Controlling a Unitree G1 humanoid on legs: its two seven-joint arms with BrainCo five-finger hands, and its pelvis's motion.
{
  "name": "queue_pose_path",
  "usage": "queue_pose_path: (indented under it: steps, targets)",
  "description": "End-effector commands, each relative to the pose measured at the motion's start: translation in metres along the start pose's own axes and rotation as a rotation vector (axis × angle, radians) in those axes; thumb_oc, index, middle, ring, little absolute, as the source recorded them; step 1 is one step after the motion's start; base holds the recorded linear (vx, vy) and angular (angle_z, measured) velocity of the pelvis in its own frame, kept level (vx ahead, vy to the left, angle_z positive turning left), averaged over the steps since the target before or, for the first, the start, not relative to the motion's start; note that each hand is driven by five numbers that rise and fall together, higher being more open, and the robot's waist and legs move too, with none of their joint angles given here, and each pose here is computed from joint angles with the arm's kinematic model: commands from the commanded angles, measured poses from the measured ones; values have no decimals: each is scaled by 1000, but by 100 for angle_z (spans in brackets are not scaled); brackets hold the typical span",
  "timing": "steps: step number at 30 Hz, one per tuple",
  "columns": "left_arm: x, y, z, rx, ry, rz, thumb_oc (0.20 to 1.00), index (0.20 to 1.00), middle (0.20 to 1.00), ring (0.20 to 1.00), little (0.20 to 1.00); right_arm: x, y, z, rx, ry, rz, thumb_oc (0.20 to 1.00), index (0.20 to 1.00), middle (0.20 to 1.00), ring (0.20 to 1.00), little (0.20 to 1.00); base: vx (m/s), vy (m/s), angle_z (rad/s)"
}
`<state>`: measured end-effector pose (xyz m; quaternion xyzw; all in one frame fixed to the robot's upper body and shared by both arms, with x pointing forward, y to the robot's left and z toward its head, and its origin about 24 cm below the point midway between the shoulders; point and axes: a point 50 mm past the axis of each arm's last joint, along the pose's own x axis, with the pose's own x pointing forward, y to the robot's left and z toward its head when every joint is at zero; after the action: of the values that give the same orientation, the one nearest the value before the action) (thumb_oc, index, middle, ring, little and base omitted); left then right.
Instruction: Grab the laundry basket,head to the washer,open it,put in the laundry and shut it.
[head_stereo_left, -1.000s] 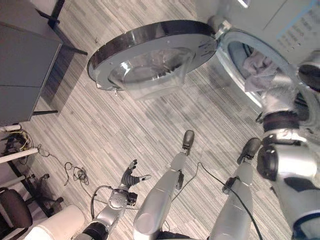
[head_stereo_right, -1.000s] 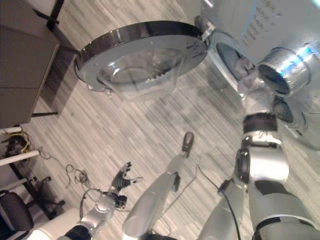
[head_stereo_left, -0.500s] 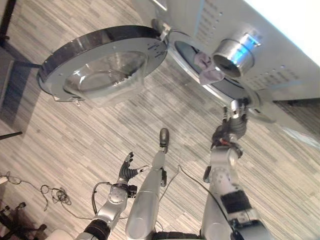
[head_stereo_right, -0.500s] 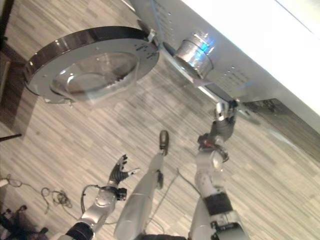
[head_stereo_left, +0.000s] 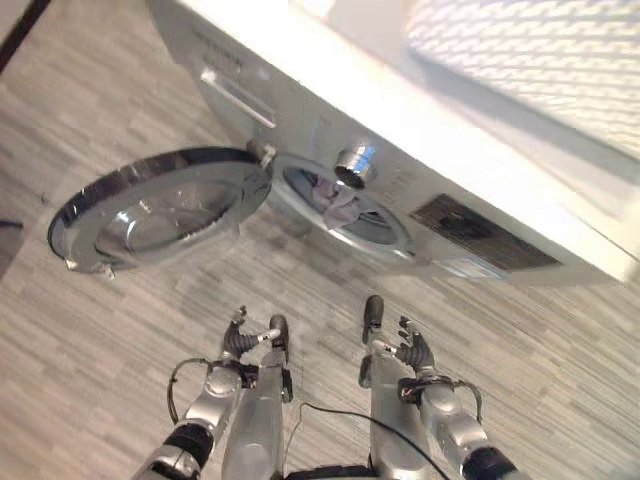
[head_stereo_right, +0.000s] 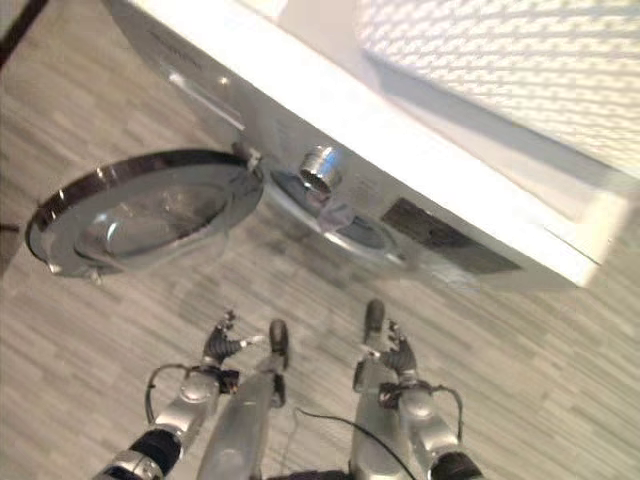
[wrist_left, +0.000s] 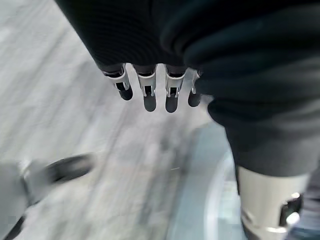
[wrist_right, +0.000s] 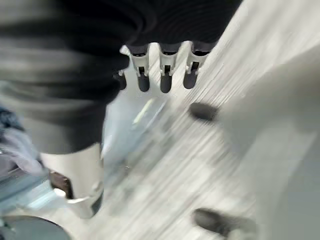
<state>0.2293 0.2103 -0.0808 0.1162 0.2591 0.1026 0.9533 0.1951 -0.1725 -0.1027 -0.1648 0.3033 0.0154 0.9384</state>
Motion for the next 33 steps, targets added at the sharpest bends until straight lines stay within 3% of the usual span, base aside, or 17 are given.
queue_pose_path:
  steps: [1,5,10,15,24,29,33]
  targets:
    - [-9,13,-19,52,39,28,1000,1000,1000,1000,1000,3,1,0,-97,6,11,1000,1000,1000,1000,1000,84,6,-95]
    - [-22,6,-46,69,138,3,1000,1000,1000,1000,1000,-10,1,-59,-241,286,23,1000,1000,1000,1000,1000,38,-44,-36]
    - [-24,-3,-42,141,105,-75,1000,1000,1000,1000,1000,-8,-19,-64,-316,316,-19,1000,1000,1000,1000,1000,-85,-60,13]
    - [-22,4,-25,69,30,-38,1000,1000,1000,1000,1000,-15,-33,-77,-307,378,-59,1000,1000,1000,1000,1000,-74,74,9]
    - [-20,63,31,129,-199,230,1000,1000,1000,1000,1000,-46,-37,-120,-289,571,-46,1000,1000,1000,1000,1000,168,214,-19]
    - [-17,136,114,310,-469,448,1000,1000,1000,1000,1000,-46,-11,-118,-330,546,85,1000,1000,1000,1000,1000,159,245,-15]
    - [-14,161,150,362,-532,498,1000,1000,1000,1000,1000,-40,-5,-109,-378,492,133,1000,1000,1000,1000,1000,28,88,-12]
